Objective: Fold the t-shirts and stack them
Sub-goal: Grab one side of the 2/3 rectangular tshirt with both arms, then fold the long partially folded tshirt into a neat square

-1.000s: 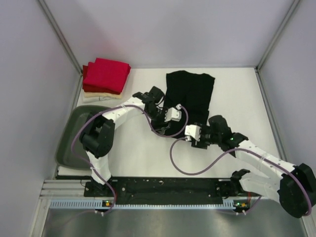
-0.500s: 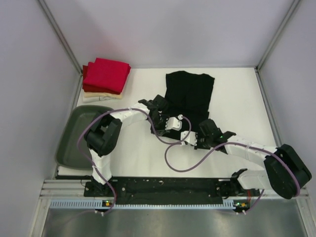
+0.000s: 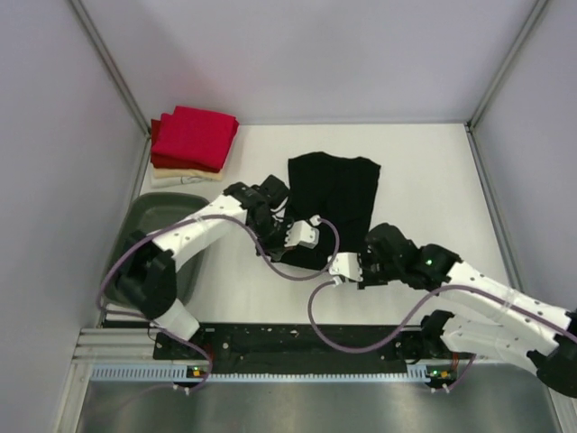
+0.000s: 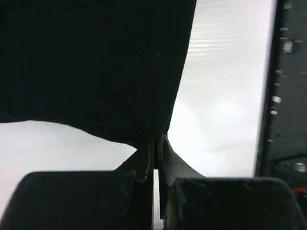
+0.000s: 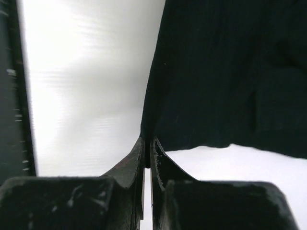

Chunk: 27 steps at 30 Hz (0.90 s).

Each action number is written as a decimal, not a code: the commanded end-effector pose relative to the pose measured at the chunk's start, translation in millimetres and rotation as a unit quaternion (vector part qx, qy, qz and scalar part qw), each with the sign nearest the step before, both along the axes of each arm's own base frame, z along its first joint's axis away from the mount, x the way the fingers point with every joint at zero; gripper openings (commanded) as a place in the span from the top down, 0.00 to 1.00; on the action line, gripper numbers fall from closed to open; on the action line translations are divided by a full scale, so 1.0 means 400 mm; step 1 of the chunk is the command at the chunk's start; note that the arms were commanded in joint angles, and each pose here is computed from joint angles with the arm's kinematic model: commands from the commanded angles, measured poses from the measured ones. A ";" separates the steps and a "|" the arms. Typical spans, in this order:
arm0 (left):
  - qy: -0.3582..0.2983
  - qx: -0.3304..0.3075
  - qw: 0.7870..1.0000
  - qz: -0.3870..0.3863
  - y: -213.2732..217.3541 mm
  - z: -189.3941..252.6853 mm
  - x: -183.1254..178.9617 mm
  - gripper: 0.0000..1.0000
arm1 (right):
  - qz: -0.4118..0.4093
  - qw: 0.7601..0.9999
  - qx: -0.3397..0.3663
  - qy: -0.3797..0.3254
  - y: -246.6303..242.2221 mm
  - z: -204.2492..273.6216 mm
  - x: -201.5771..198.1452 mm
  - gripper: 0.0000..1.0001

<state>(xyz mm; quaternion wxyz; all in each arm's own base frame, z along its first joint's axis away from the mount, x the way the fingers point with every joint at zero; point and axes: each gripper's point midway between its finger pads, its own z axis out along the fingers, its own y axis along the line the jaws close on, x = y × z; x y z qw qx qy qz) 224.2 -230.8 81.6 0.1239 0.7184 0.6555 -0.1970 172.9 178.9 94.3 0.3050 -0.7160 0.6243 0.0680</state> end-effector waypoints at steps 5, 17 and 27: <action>0.089 -0.020 0.996 0.000 0.108 0.238 -0.236 1.00 | 0.017 0.992 0.068 0.107 -0.007 0.214 -0.211 1.00; -0.040 -0.049 0.984 0.167 0.033 0.329 0.080 1.00 | -0.146 0.977 0.153 0.039 -0.035 0.294 0.042 1.00; -0.068 -0.048 0.963 0.257 -0.030 0.270 0.398 1.00 | -0.286 0.939 0.186 0.043 -0.121 0.191 0.322 1.00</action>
